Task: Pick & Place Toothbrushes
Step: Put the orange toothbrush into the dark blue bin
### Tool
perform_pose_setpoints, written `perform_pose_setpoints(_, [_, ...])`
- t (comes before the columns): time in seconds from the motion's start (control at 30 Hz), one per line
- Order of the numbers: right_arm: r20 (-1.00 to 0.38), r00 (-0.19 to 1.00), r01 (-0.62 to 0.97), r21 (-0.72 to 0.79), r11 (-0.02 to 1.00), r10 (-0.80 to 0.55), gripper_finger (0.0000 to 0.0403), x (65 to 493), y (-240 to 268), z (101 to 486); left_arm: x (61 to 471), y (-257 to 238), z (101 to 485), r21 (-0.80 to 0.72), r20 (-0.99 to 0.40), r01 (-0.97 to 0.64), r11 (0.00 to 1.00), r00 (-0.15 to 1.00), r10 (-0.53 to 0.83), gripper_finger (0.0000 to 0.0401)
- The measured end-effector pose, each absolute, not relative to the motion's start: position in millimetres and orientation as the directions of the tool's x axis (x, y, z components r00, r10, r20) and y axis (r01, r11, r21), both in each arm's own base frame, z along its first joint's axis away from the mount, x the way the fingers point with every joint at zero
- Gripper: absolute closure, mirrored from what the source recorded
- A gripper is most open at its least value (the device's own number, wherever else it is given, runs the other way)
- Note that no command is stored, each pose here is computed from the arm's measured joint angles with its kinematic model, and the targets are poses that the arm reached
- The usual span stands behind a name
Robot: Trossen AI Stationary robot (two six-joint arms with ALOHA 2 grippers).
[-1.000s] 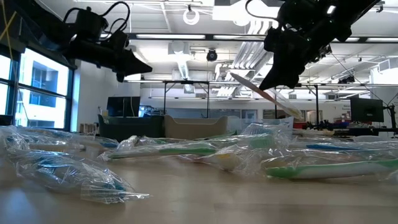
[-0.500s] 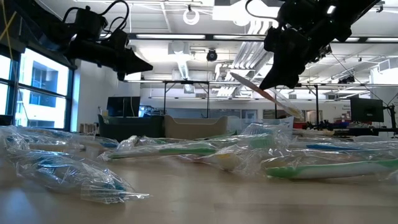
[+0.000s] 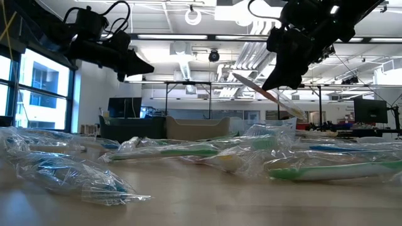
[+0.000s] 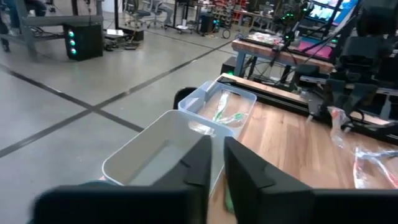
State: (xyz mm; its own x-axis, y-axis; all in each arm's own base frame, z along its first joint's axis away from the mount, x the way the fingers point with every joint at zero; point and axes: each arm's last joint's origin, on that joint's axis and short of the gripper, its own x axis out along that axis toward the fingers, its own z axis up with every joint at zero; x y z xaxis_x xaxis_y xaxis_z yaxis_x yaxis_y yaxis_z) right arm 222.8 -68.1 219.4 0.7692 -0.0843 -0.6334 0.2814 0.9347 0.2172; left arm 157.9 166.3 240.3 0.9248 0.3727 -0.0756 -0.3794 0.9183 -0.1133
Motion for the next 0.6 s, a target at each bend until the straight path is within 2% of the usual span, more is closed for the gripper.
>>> perform_pose_setpoints(0.13, [-0.633,0.769,0.282,0.217,0.935,-0.085,0.0401,222.8,-68.2,219.4,157.9,166.4,240.3,-0.112,-0.075,-0.382,0.917,0.924,0.375,0.0302])
perform_pose_setpoints(0.27, [-0.633,0.769,0.281,0.217,0.935,-0.084,0.0401,222.8,-68.1,219.4,157.9,166.4,240.4,-0.112,-0.075,-0.382,0.917,0.924,0.376,0.0276])
perform_pose_setpoints(0.47, [-0.631,0.771,0.281,0.218,0.935,-0.085,0.0401,222.9,-68.1,219.6,157.9,166.4,240.5,-0.120,-0.074,-0.381,0.917,0.924,0.375,0.0269])
perform_pose_setpoints(0.6, [-0.584,0.808,0.254,0.222,0.941,-0.080,0.0401,226.4,-68.8,224.2,158.3,165.6,242.1,-0.118,-0.058,-0.351,0.929,0.936,0.347,0.0269])
